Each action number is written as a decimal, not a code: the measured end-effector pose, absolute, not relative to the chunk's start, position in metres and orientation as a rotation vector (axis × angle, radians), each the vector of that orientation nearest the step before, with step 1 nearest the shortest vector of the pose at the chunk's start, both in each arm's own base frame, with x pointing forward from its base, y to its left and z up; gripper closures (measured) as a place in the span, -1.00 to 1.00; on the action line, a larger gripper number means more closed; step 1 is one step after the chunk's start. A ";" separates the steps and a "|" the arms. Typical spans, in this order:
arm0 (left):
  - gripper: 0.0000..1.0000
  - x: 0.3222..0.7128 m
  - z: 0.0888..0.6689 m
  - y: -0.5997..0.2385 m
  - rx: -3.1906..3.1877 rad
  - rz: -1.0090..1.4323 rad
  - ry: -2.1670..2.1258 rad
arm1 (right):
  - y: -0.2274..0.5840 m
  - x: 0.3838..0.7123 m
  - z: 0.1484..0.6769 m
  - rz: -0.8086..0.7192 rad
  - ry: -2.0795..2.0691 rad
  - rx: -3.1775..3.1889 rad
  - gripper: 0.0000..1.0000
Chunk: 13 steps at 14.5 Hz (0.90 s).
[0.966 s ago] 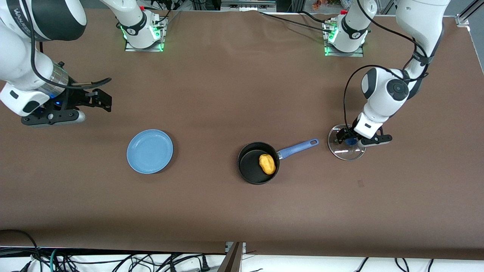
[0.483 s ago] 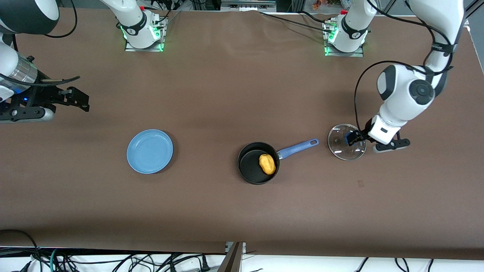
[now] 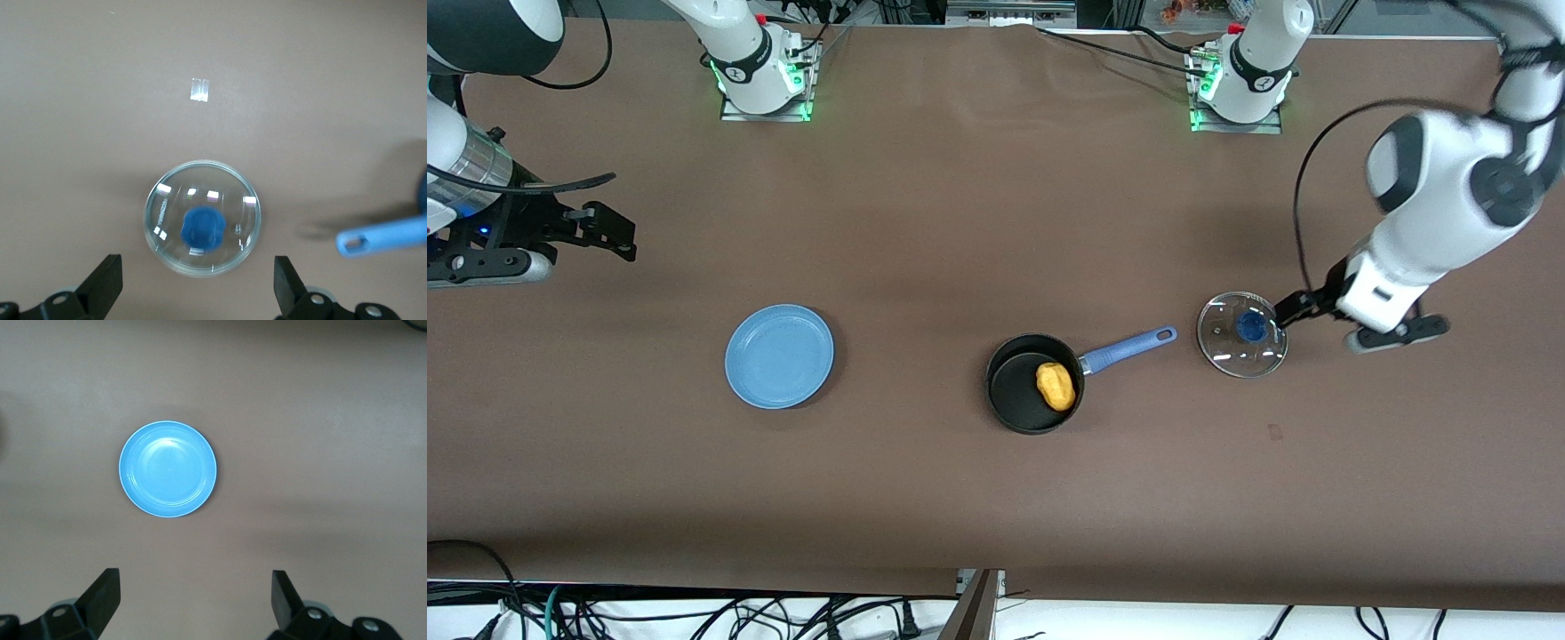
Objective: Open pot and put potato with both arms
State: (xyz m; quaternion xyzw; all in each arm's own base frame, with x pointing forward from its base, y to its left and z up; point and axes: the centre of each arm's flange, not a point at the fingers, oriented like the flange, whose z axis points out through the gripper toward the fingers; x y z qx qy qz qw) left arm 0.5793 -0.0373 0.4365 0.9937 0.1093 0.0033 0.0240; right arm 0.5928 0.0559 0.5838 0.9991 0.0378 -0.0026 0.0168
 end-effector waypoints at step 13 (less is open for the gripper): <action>-1.00 0.582 0.480 -0.007 3.072 0.008 0.372 | 0.058 0.593 0.583 -0.010 0.122 3.106 -1.00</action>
